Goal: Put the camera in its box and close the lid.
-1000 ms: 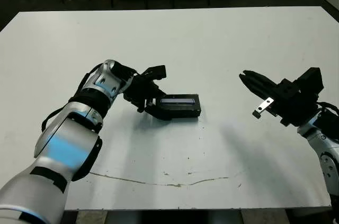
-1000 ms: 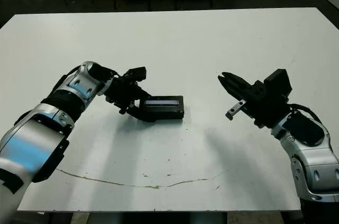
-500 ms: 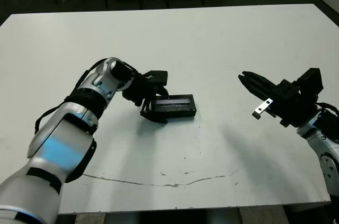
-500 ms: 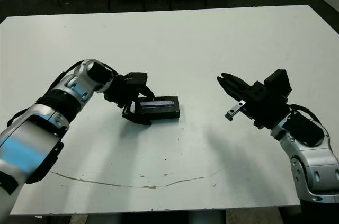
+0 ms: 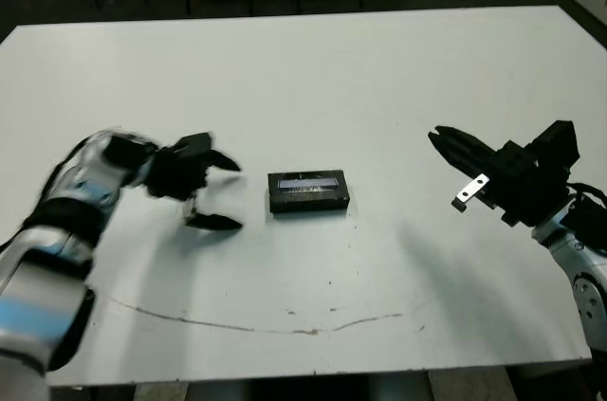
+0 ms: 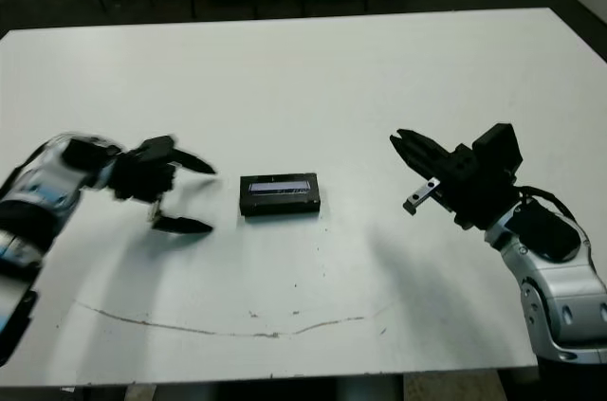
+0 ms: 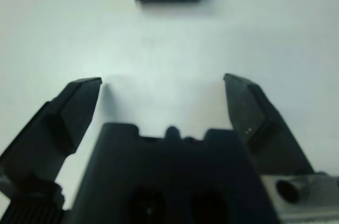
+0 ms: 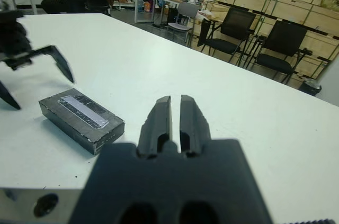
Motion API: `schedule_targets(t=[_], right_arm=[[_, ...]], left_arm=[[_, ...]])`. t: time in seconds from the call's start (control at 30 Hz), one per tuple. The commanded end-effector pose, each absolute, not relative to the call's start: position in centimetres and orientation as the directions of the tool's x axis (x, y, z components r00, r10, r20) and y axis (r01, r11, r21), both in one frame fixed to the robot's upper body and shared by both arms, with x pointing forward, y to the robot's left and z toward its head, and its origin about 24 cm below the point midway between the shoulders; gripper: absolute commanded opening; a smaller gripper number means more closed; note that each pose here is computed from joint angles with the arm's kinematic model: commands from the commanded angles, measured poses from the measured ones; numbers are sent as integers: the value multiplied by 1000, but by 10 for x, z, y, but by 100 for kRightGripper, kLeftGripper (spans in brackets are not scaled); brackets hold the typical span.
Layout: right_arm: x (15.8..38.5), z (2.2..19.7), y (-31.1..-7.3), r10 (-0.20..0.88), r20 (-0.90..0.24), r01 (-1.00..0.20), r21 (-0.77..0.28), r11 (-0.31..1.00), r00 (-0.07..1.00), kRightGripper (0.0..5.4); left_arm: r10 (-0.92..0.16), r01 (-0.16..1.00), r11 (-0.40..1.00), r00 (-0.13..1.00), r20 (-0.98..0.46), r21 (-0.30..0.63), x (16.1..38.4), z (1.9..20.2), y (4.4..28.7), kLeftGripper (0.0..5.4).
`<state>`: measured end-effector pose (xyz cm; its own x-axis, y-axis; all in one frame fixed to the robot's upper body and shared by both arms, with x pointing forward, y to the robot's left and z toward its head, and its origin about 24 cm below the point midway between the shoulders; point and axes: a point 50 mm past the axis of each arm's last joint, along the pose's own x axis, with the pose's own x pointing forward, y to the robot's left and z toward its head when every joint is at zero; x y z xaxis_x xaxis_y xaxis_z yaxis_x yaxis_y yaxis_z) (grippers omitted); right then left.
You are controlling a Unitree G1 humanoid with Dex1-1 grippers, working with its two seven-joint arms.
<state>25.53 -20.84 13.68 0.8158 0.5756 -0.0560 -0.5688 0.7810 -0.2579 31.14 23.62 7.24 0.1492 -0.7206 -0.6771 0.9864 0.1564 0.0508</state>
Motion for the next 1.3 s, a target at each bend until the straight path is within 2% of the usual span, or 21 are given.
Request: schedule_targets(t=[0.03, 0.1, 0.13, 0.23, 0.3, 0.37, 0.43, 0.57, 0.8, 0.9, 1.07, 1.3], right_arm=[[255, 132, -207, 563, -91, -566, -250, 785, 821, 0], [255, 132, -206, 561, -94, -565, -253, 785, 822, 0], [255, 132, -206, 559, -94, -563, -254, 786, 824, 0], [256, 131, -204, 551, -97, -555, -258, 791, 829, 0], [256, 131, -203, 539, -104, -546, -258, 797, 836, 0], [256, 130, -201, 541, -100, -547, -249, 799, 835, 0], [256, 130, -200, 537, -91, -541, -259, 800, 838, 0], [256, 128, -198, 516, -72, -514, -275, 812, 854, 0], [255, 127, -197, 511, -54, -506, -266, 821, 858, 0], [255, 126, -197, 521, -47, -514, -257, 818, 852, 0], [253, 126, -196, 523, -50, -517, -250, 818, 851, 0], [252, 126, -195, 527, -52, -522, -238, 819, 849, 0]], left_arm=[[-655, 964, 264, 192, -731, 17, 294, 63, 256, 539], [-639, 916, 386, 348, -686, 105, 296, 73, 256, 535], [-627, 868, 465, 463, -627, 176, 297, 78, 252, 528], [-556, 696, 649, 709, -433, 307, 298, 93, 238, 493], [-503, 573, 749, 818, -279, 333, 300, 102, 224, 454], [-465, 486, 816, 873, -144, 312, 301, 110, 208, 416], [-447, 444, 849, 893, -60, 287, 301, 118, 190, 377], [-456, 439, 871, 889, 33, 221, 300, 128, 153, 298], [-518, 515, 844, 855, -25, 148, 299, 121, 102, 164], [-523, 528, 836, 849, -77, 148, 300, 110, 92, 104], [-472, 509, 850, 851, -230, 137, 301, 80, 89, 7], [-439, 551, 822, 775, -455, 145, 286, 43, 92, 3]])
